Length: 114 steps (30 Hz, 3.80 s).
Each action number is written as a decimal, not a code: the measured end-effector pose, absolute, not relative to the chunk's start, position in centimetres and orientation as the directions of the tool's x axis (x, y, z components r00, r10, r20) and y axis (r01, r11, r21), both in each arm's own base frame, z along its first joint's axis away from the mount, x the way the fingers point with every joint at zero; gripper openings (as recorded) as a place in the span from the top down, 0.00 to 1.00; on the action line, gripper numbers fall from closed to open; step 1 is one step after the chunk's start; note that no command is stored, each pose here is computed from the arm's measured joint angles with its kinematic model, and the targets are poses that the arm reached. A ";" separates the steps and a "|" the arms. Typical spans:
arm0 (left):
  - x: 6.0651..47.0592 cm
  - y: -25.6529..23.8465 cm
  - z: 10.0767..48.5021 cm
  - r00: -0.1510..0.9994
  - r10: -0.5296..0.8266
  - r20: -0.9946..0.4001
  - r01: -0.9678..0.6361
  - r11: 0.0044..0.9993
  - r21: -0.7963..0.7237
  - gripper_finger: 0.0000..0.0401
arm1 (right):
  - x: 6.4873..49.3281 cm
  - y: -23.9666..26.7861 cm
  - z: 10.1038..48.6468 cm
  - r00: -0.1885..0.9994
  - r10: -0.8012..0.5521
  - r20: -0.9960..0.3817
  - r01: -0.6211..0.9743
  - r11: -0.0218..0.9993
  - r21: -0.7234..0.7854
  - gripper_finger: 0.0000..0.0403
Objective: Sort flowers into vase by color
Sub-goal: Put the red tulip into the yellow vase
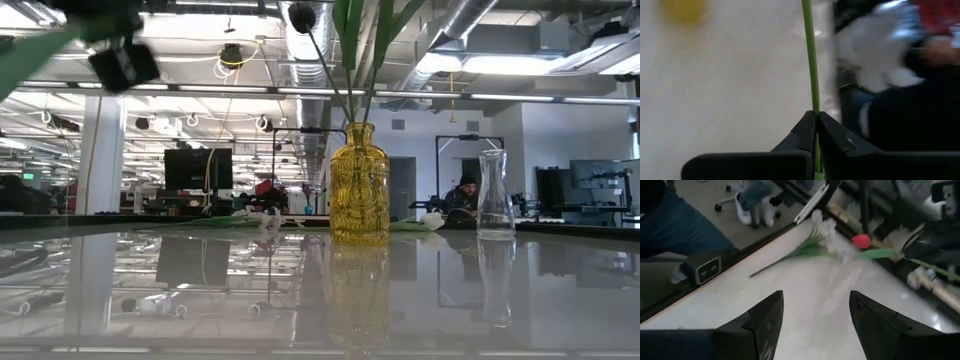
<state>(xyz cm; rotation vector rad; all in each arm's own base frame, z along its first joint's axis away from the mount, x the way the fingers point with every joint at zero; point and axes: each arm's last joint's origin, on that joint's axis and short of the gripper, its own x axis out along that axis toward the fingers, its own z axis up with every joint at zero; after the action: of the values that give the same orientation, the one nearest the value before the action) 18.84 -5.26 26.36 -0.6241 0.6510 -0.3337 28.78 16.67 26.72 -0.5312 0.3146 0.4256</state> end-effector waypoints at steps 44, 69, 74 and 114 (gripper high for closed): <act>27.8 -15.3 20.3 0.764 -0.570 -0.303 0.070 0.539 -0.839 1.00 | 33.3 23.8 24.3 0.950 0.046 -0.310 -0.256 0.685 -0.682 0.48; 27.9 -14.9 19.9 0.775 -0.532 -0.342 -0.063 0.474 -0.878 1.00 | 34.3 20.6 22.8 0.893 -0.151 -0.423 -0.243 0.629 -0.738 0.77; 28.0 -14.6 19.8 0.769 -0.532 -0.355 -0.080 0.471 -0.879 1.00 | 34.4 20.6 22.8 0.892 -0.143 -0.429 -0.254 0.626 -0.737 0.75; 28.1 -11.6 23.3 0.830 -0.516 -0.210 0.274 0.707 -0.651 0.78 | 33.1 22.0 21.7 0.772 0.194 -0.606 -0.468 0.818 -0.335 0.94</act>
<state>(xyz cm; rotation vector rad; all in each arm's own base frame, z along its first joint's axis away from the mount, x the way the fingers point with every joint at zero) 28.14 -11.60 23.34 -0.6486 0.3974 -0.4518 33.13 22.01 21.68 -0.4973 0.5870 0.3749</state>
